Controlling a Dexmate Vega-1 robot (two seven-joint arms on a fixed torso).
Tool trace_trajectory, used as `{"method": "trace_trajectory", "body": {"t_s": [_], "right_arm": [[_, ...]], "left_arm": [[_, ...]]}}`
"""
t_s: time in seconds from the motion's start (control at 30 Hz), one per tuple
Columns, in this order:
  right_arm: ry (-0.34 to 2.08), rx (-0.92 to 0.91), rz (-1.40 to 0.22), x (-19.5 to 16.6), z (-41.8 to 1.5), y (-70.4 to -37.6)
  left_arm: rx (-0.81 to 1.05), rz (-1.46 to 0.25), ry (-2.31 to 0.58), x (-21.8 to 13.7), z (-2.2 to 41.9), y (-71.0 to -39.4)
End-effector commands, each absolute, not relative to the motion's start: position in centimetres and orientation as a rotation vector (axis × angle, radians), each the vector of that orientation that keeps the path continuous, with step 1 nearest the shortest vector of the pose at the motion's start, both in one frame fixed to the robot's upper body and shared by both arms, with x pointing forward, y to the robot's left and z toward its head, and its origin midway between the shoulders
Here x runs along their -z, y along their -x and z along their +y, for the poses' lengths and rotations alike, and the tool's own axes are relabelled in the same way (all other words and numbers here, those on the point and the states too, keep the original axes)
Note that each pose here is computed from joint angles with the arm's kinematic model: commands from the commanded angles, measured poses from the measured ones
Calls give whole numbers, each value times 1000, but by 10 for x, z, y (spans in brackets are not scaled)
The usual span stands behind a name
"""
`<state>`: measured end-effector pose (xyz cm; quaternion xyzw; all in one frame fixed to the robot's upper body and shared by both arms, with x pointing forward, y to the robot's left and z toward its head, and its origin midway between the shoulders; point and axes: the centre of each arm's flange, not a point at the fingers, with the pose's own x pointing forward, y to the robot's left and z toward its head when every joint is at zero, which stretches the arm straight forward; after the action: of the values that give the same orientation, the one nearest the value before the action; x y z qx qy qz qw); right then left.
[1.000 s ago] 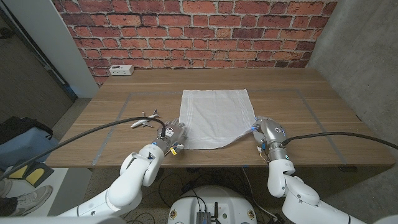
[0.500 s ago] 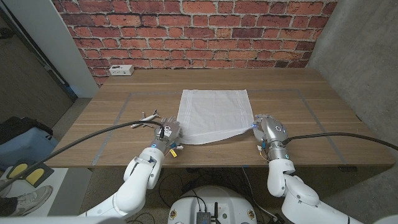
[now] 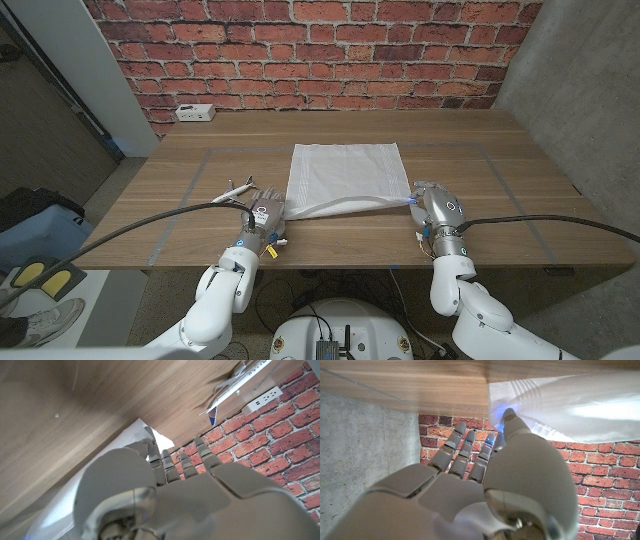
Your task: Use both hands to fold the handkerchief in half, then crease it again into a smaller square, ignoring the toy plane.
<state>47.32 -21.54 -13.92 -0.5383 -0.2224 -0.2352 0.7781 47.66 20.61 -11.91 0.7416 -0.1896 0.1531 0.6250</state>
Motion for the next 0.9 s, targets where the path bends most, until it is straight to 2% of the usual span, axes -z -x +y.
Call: {"method": "trace_trajectory", "body": {"t_s": [0.03,0.5,0.6,0.7,0.9], "right_arm": [[1128,525,-488,143,-218,-471],[1036,606,-521,150,-230,-453],[1047,612,-518,150,-232,-450],[1053,608,-515,149,-231,-449],[1055,599,-513,150,-229,-449]], "left_arm": [[-361,-546,-1579,98,209,-460],[-286,-590,-1571,84,206,-443],[-279,-594,-1556,86,208,-445],[-196,-542,-1594,87,207,-452],[-230,-506,-1652,92,206,-456]]}}
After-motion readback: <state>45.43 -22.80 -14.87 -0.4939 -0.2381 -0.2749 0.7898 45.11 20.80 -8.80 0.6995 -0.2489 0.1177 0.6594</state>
